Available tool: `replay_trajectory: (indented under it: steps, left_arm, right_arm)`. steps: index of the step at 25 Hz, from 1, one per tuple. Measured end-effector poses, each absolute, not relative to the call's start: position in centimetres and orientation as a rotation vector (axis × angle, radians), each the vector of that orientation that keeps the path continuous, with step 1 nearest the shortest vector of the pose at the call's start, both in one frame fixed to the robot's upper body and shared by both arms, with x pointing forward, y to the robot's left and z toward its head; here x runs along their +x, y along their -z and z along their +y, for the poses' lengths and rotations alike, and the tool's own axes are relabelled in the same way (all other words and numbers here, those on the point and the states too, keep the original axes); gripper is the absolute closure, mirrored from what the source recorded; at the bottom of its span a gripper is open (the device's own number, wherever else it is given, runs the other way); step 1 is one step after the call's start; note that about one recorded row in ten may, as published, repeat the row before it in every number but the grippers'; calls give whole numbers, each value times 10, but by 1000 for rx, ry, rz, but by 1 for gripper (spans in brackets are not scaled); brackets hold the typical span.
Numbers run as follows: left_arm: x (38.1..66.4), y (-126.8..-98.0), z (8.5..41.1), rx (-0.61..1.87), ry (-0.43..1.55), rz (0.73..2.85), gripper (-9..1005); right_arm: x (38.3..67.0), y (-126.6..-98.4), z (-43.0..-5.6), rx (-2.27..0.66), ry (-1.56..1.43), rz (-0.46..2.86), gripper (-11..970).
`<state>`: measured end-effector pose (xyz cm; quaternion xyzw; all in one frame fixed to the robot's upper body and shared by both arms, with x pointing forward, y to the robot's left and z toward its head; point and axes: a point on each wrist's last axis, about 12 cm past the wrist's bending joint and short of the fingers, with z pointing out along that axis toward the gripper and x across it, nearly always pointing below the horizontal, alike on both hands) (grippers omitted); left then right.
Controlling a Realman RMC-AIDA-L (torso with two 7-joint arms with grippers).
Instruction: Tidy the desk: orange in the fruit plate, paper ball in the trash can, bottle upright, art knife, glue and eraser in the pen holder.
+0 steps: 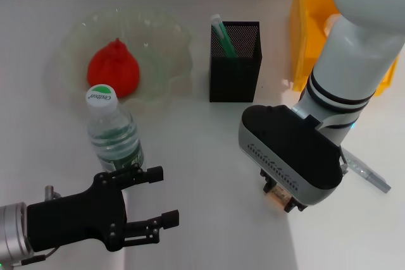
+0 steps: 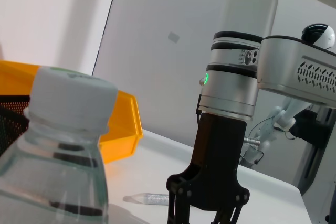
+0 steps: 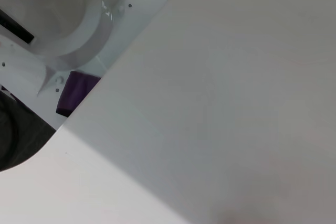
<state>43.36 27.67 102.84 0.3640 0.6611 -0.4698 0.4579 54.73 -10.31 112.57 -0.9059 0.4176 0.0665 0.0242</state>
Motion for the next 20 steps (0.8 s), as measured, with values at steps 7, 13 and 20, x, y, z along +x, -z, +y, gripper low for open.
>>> replay_trajectory:
  steps: [7, 13, 20]
  left_arm:
    - [431, -1028, 277, 893, 1163, 1628, 154]
    - [432, -1029, 277, 889, 1170, 1630, 154]
    - [433, -1030, 276, 904, 1185, 1627, 154]
  right_arm:
    - [548, -1135, -106, -2740, -214, 1315, 562]
    - [566, -1169, -130, -2411, -335, 1420, 551]
    - [595, -1206, -178, -1815, -483, 1543, 537]
